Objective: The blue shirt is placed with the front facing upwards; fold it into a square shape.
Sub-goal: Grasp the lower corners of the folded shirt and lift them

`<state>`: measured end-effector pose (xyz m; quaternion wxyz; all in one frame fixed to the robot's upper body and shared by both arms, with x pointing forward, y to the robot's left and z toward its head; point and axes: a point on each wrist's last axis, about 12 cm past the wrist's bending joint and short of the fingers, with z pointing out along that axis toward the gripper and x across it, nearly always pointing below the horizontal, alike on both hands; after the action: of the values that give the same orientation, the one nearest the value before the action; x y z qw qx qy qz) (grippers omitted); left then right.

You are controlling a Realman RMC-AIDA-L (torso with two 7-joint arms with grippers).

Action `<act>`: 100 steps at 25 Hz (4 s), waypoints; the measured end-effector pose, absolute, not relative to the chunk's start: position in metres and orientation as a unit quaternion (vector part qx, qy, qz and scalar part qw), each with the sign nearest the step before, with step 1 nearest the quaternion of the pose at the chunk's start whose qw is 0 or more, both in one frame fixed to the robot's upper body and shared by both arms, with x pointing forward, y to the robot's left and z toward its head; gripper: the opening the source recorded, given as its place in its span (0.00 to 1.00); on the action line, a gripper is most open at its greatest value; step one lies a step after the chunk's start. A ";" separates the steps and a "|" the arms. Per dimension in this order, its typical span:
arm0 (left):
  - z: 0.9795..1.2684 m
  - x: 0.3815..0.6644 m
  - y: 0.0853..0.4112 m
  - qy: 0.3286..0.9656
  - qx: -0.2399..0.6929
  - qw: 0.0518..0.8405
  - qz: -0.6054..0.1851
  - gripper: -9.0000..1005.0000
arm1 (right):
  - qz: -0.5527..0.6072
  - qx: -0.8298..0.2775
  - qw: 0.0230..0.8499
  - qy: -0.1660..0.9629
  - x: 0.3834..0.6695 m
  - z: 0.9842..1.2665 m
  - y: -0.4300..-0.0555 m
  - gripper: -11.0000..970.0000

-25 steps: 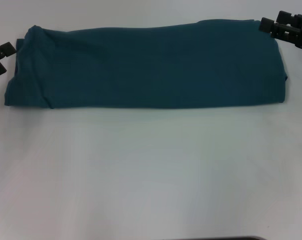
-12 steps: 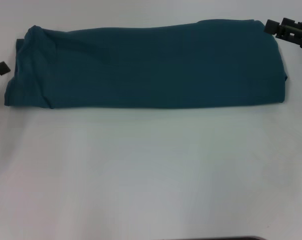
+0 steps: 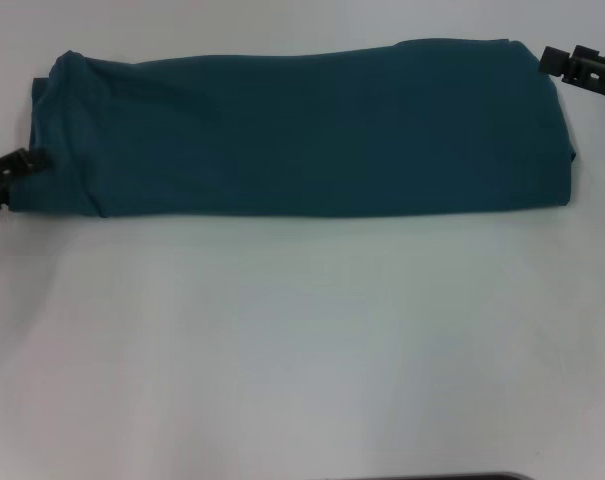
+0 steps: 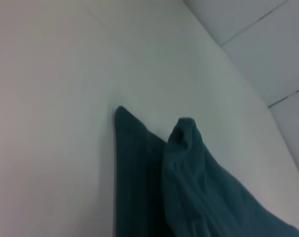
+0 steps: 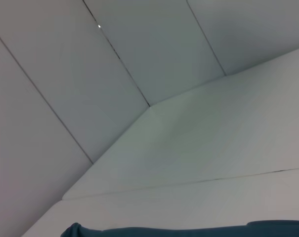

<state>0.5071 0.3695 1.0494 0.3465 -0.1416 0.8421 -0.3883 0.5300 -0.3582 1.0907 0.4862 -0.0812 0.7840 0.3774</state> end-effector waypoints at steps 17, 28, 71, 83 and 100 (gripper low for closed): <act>1.048 0.525 0.341 0.860 -0.104 0.306 -0.394 0.86 | 0.388 -0.084 0.485 0.779 0.519 1.090 -0.363 0.94; 1.047 0.525 0.341 0.866 -0.095 0.303 -0.387 0.43 | 0.378 -0.058 0.426 0.820 0.523 1.097 -0.385 0.94; 1.055 0.526 0.336 0.867 -0.067 0.291 -0.399 0.03 | 0.278 -0.064 0.214 0.934 0.570 1.112 -0.368 0.94; 1.055 0.525 0.336 0.867 -0.068 0.291 -0.400 0.03 | 0.257 -0.037 0.224 0.939 0.573 1.129 -0.386 0.94; 1.057 0.524 0.336 0.865 -0.066 0.291 -0.402 0.03 | 0.209 -0.033 0.248 0.945 0.595 1.116 -0.359 0.94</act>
<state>0.5238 0.3362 1.0568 0.2914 -0.0661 0.8654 -0.4022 0.5948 -0.3590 1.1156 0.2481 -0.0331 0.9452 0.2094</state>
